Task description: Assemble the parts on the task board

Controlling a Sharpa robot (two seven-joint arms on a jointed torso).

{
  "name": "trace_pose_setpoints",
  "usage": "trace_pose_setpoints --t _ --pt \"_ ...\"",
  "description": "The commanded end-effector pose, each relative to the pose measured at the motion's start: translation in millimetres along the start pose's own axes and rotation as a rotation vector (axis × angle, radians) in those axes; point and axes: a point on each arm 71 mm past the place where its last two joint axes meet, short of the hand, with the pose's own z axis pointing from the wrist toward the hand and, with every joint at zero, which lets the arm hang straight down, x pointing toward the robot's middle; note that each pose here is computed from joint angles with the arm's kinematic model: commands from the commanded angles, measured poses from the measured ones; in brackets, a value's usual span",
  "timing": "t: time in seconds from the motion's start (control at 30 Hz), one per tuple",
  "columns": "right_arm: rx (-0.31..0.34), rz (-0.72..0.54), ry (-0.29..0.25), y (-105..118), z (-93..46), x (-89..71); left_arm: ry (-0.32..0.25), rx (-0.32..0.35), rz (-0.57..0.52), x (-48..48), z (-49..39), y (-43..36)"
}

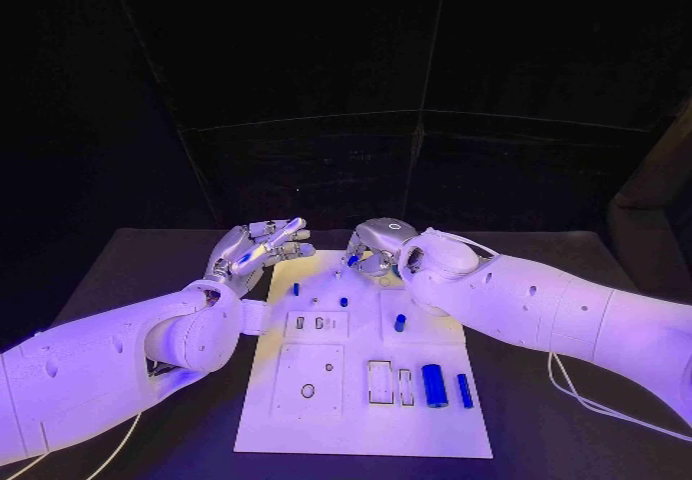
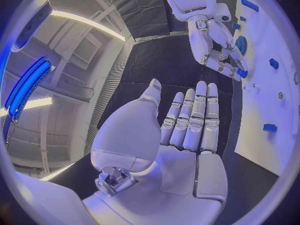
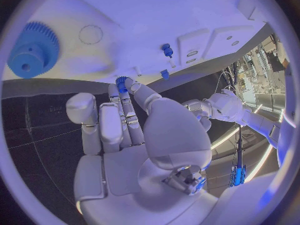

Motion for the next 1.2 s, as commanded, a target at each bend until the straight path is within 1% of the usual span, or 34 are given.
trace_pose_setpoints --t 0.03,0.27,0.47,0.9,1.2 --pt "0.006 -0.003 -0.031 2 4.2 -3.7 0.017 0.01 -0.003 1.9 0.6 -1.9" --pt "0.01 -0.022 -0.05 6 9.2 -4.7 0.018 0.009 -0.003 2.2 0.5 -2.3" --pt "0.012 -0.031 -0.054 7 11.0 -5.2 0.016 0.008 -0.002 1.7 0.6 -2.3" --pt "0.021 -0.05 -0.012 10 17.9 -1.1 0.021 0.008 -0.004 3.3 1.2 -2.7" --pt "0.048 -0.077 0.0 9 19.8 0.0 0.024 0.006 -0.005 4.0 0.8 -3.3"
